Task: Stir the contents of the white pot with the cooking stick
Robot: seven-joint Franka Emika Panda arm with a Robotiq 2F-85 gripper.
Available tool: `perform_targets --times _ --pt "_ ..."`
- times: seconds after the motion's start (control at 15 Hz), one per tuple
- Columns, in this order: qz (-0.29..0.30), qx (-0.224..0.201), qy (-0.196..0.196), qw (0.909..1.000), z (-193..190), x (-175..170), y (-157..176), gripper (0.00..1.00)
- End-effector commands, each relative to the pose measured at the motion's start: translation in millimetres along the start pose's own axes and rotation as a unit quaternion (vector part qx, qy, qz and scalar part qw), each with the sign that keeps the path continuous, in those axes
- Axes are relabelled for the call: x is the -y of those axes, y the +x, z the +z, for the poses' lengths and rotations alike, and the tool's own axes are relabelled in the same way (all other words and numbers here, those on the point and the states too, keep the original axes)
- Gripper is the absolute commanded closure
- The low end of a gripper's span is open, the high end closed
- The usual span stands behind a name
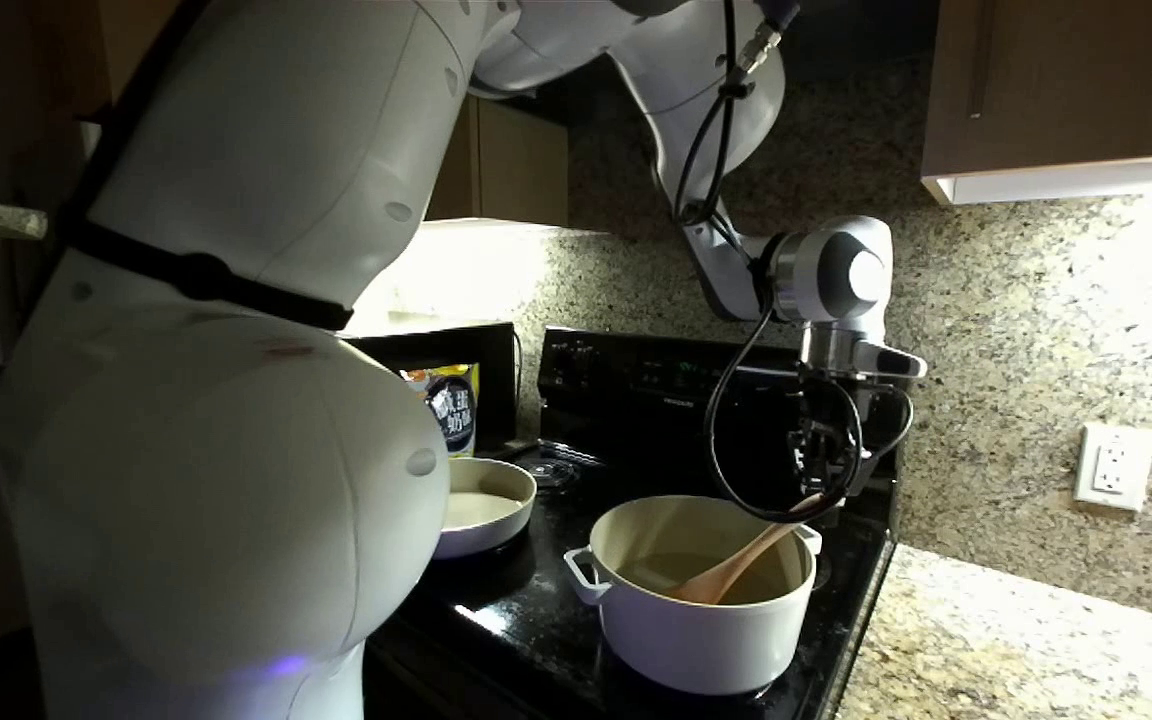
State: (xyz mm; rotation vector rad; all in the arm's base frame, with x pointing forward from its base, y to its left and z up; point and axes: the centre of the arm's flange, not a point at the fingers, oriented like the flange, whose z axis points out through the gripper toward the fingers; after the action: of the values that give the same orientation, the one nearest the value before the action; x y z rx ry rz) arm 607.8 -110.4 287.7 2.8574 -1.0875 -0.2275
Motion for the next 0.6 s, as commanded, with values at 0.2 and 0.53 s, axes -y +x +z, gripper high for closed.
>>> perform_targets --times 0.2,0.53 --pt "0.005 0.006 -0.006 1.0000 -18 -20 -21 0.93" --pt "0.021 -0.011 0.020 0.9995 -27 -46 -32 0.93"
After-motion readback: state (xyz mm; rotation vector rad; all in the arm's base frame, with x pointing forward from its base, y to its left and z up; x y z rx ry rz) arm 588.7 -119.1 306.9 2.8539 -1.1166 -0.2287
